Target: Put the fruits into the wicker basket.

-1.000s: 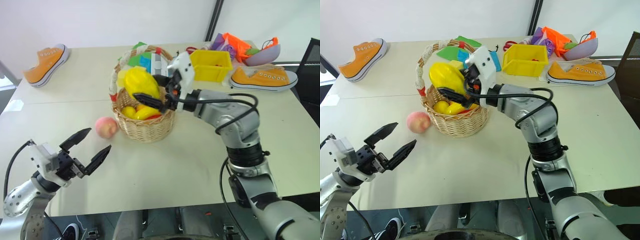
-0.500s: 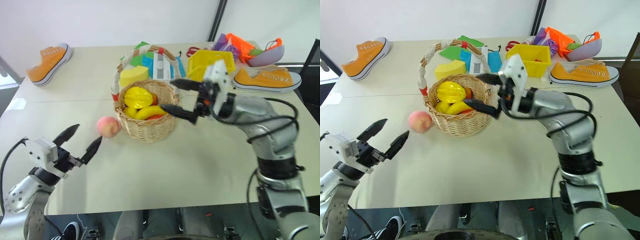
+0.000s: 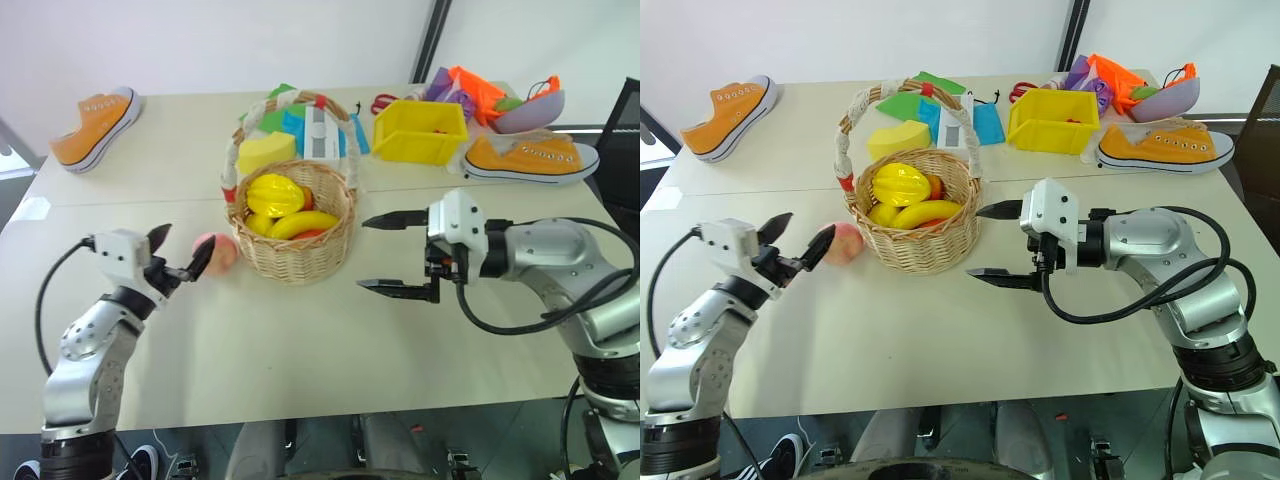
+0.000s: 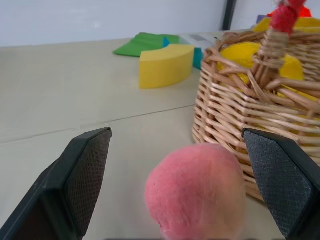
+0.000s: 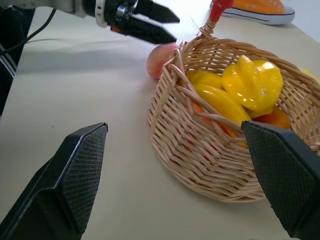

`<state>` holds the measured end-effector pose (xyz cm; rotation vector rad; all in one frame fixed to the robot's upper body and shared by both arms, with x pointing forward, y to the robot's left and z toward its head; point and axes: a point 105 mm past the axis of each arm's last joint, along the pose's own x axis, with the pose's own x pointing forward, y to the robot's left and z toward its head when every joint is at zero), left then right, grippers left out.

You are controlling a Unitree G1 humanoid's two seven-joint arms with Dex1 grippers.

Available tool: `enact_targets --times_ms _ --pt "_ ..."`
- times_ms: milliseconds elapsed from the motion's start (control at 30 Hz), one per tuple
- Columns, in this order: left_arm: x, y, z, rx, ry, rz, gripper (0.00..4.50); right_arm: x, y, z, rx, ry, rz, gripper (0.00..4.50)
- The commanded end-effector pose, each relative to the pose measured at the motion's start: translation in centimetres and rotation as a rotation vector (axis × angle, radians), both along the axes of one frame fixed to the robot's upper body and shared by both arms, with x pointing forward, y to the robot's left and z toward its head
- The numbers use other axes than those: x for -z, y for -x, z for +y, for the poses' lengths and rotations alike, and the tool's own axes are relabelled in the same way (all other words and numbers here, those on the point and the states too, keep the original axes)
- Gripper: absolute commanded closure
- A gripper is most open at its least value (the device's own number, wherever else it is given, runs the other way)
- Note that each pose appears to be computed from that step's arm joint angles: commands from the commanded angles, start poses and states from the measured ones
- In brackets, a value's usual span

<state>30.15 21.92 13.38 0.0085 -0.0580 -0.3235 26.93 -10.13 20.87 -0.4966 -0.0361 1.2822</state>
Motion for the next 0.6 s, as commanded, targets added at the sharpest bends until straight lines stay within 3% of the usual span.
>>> enact_targets --times_ms 33,600 --pt "0.1 -0.3 -1.2 0.017 -0.023 -0.001 0.0 -1.3 0.3 0.4 -0.005 -0.021 -0.069 0.04" --pt "1.1 -0.5 -1.0 -0.007 -0.056 0.05 0.0 -1.0 -0.1 0.5 0.008 -0.027 -0.055 0.04"
